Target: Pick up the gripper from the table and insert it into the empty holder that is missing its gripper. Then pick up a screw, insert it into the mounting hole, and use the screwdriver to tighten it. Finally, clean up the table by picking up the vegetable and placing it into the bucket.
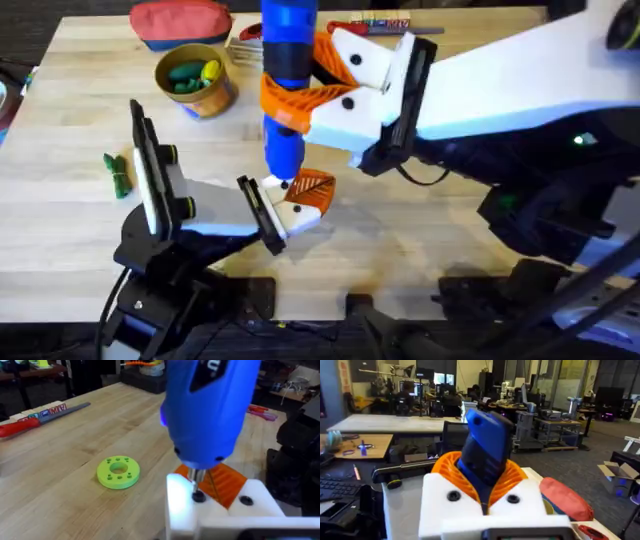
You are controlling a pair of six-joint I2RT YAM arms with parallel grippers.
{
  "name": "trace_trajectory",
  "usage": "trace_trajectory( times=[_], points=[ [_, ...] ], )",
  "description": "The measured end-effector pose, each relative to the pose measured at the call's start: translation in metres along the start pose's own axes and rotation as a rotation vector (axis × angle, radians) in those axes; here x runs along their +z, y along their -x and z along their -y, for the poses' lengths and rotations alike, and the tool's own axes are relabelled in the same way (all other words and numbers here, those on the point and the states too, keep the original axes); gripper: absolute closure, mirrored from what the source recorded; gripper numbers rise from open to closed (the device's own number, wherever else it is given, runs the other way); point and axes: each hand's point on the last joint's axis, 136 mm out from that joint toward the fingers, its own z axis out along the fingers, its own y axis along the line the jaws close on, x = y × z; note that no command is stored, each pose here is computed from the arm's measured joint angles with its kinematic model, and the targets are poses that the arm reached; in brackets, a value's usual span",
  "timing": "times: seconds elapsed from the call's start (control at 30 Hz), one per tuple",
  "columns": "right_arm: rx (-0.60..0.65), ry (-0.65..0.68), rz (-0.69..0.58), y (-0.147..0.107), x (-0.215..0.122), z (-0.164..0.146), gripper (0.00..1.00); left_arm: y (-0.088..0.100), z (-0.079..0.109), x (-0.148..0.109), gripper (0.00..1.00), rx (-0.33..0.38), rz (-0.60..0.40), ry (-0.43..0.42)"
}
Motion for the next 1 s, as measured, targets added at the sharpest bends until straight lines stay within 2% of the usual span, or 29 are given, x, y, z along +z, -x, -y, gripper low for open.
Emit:
trace_trajectory(
  times=[0.83, 0.93, 1.0],
  points=[
    [0.029, -0.016, -0.035, -0.008, -0.001, 0.003, 0.993, 0.0, 0.0, 0.0, 0.996, -0.001, -0.001, 0.0],
    [0.025, -0.015, -0.024, -0.006, 0.0, 0.002, 0.993, 0.0, 0.0, 0.0, 0.996, -0.001, -0.001, 0.0],
    [0.007, -0.014, 0.018, 0.005, 0.0, 0.002, 0.993, 0.0, 0.0, 0.0, 0.996, 0.0, 0.0, 0.0]
  ],
)
